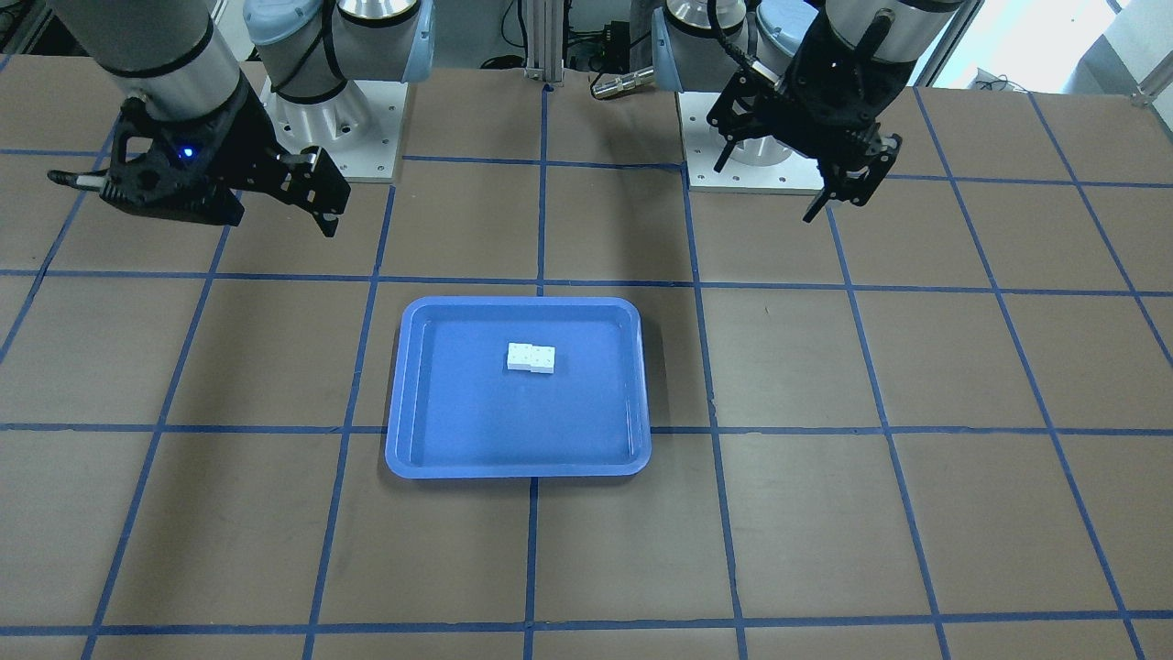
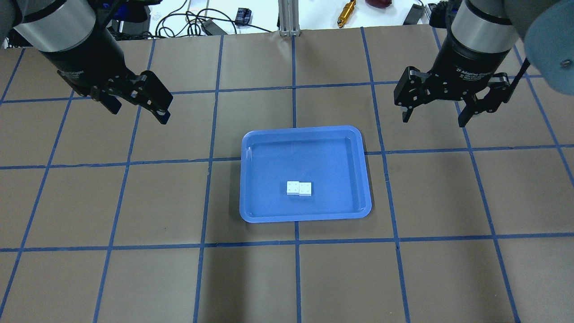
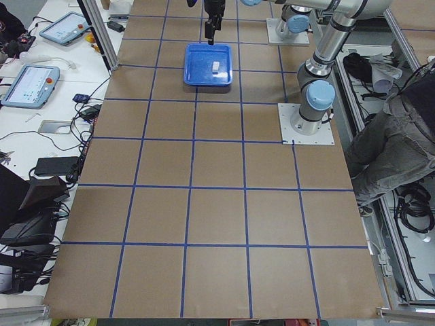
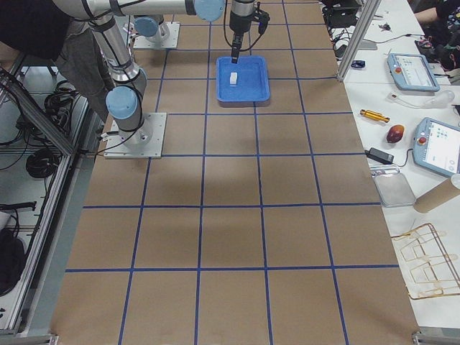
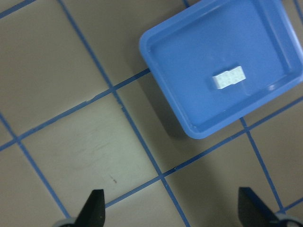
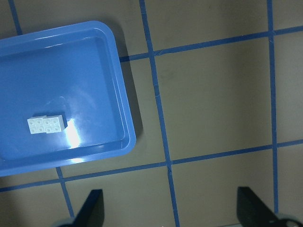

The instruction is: Assemble white blocks and place on blue tray

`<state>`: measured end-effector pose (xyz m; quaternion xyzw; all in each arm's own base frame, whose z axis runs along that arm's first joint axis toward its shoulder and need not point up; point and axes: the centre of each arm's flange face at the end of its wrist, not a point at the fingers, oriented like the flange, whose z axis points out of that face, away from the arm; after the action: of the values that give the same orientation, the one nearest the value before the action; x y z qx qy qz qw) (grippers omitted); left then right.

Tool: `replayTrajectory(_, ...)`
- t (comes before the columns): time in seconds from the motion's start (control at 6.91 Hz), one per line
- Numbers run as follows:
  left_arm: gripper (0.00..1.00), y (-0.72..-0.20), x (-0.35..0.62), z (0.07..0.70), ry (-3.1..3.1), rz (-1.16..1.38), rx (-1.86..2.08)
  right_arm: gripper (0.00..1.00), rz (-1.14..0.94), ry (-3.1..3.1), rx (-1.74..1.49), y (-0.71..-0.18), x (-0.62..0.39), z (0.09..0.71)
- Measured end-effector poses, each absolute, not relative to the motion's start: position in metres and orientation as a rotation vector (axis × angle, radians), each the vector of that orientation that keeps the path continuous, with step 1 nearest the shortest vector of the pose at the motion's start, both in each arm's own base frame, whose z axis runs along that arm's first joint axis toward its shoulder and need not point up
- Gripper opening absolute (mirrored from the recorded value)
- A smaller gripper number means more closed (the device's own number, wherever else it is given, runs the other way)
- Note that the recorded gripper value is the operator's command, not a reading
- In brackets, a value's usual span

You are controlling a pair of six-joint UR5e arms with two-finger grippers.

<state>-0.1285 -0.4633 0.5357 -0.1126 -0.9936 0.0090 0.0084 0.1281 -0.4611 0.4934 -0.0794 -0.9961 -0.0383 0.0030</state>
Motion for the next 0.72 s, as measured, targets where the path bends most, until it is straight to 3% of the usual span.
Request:
replayTrajectory(0.29, 1.0, -0.48, -0.118, 0.538, -3.142, 0.232, -0.228, 1.0, -0.111, -3.122, -0.238, -0.458, 0.128, 0.497)
replayTrajectory(0.72, 1.0, -0.479, -0.106, 0.533, -3.223, 0.28, -0.203, 1.0, -0.11, -3.121, -0.242, -0.457, 0.128, 0.497)
